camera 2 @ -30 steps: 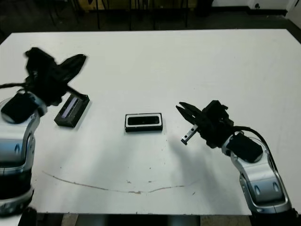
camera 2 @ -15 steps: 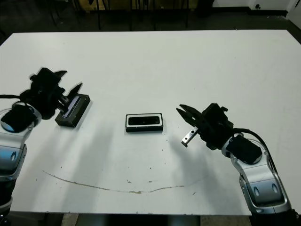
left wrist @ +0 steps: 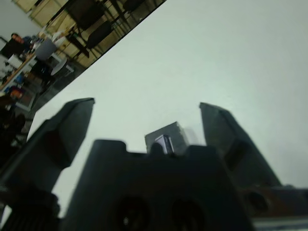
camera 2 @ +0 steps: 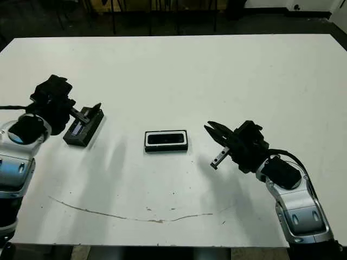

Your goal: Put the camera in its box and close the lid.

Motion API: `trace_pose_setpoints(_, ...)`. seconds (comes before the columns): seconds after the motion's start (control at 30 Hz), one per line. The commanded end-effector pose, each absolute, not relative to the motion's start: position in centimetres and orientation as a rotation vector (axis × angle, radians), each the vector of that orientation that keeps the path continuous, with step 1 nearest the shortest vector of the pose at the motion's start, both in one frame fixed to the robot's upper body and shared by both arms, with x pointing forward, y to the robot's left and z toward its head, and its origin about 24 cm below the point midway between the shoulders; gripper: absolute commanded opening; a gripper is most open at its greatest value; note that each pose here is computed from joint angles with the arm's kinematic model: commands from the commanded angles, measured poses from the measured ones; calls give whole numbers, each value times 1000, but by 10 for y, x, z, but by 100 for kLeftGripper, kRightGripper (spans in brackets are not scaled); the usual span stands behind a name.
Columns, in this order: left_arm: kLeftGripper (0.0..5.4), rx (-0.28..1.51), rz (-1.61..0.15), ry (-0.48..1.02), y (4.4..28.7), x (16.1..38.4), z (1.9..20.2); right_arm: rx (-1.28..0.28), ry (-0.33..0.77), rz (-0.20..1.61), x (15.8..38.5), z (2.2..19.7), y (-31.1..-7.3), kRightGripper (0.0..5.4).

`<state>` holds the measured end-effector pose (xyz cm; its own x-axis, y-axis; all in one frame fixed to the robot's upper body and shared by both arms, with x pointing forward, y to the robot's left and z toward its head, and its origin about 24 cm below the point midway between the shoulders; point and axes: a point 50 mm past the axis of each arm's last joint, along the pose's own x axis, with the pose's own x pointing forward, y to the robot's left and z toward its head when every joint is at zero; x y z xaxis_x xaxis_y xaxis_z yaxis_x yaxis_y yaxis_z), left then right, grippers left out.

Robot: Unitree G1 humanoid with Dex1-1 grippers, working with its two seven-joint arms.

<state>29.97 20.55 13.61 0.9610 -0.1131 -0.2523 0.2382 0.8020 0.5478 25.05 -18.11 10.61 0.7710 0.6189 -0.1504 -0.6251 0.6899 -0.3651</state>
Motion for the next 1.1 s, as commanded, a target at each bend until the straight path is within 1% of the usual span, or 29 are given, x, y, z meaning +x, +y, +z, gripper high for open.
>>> trace_pose_setpoints(0.03, 539, 582, -152, 300, 212, 296, 119, -427, 46, 699, 247, 101, -185, 0)
trace_pose_setpoints(0.17, 539, 523, -153, 344, 216, 294, 112, -420, 44, 707, 248, 100, -186, 0)
trace_pose_setpoints(0.33, 539, 498, -123, 369, 220, 290, 104, -411, 57, 708, 248, 100, -187, 0)
trace_pose_setpoints(0.63, 539, 503, -114, 390, 221, 284, 96, -405, 52, 713, 248, 100, -187, 0)
trace_pose_setpoints(1.1, 539, 419, -146, 459, 225, 276, 83, -398, 44, 719, 248, 98, -188, 0)
